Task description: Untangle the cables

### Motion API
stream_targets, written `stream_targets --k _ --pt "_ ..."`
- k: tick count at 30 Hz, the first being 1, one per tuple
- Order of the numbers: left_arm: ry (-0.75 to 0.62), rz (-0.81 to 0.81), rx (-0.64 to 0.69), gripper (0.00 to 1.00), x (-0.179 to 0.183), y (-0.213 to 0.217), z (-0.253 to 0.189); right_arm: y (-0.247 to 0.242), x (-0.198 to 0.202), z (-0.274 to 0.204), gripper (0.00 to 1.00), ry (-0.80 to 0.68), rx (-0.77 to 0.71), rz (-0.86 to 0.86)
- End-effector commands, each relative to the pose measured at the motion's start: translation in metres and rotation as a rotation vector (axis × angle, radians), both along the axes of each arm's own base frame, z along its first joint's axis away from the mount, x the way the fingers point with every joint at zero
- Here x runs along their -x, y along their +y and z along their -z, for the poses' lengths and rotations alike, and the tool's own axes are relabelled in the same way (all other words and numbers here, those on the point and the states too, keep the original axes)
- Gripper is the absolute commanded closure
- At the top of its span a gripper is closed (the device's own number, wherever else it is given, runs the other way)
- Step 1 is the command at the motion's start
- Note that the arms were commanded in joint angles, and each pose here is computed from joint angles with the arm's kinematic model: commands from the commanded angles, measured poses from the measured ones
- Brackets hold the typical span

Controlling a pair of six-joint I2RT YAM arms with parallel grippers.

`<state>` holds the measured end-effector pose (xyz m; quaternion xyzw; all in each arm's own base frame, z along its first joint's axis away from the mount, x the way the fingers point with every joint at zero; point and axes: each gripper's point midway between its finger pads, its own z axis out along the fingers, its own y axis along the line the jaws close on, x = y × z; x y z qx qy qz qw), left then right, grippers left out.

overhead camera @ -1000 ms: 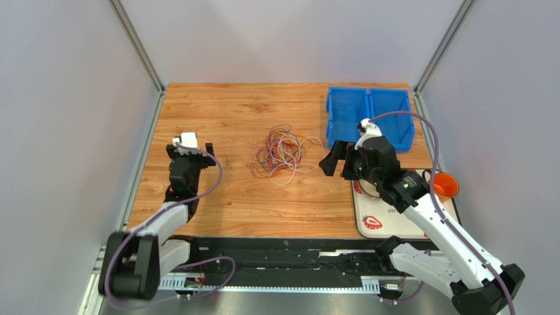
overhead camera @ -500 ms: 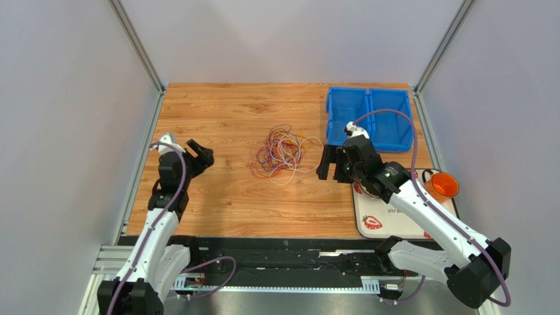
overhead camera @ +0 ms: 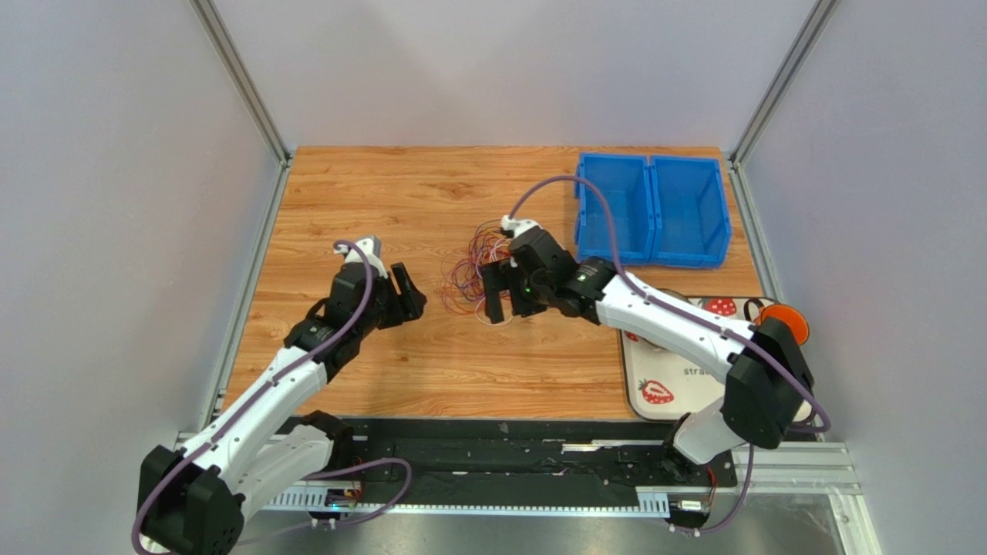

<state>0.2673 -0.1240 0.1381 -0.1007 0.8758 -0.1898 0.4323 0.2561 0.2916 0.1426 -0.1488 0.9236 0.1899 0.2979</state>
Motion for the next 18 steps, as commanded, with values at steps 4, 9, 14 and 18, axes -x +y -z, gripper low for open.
stream_targets --k 4,9,14,18 --pt "-0.003 0.025 0.005 0.29 -0.004 -0.017 0.015 0.063 -0.014 -0.013 0.06 -0.087 -0.028 -0.182" --pt "-0.037 0.033 0.013 0.3 -0.009 -0.019 0.025 0.078 -0.033 0.003 0.1 -0.09 0.008 -0.18" --pt "-0.084 0.021 0.041 0.31 -0.014 -0.021 0.028 0.089 -0.046 0.02 0.13 -0.086 0.052 -0.186" --pt "-0.119 0.017 0.063 0.32 -0.013 -0.02 0.032 0.094 -0.054 0.038 0.16 -0.076 0.089 -0.183"
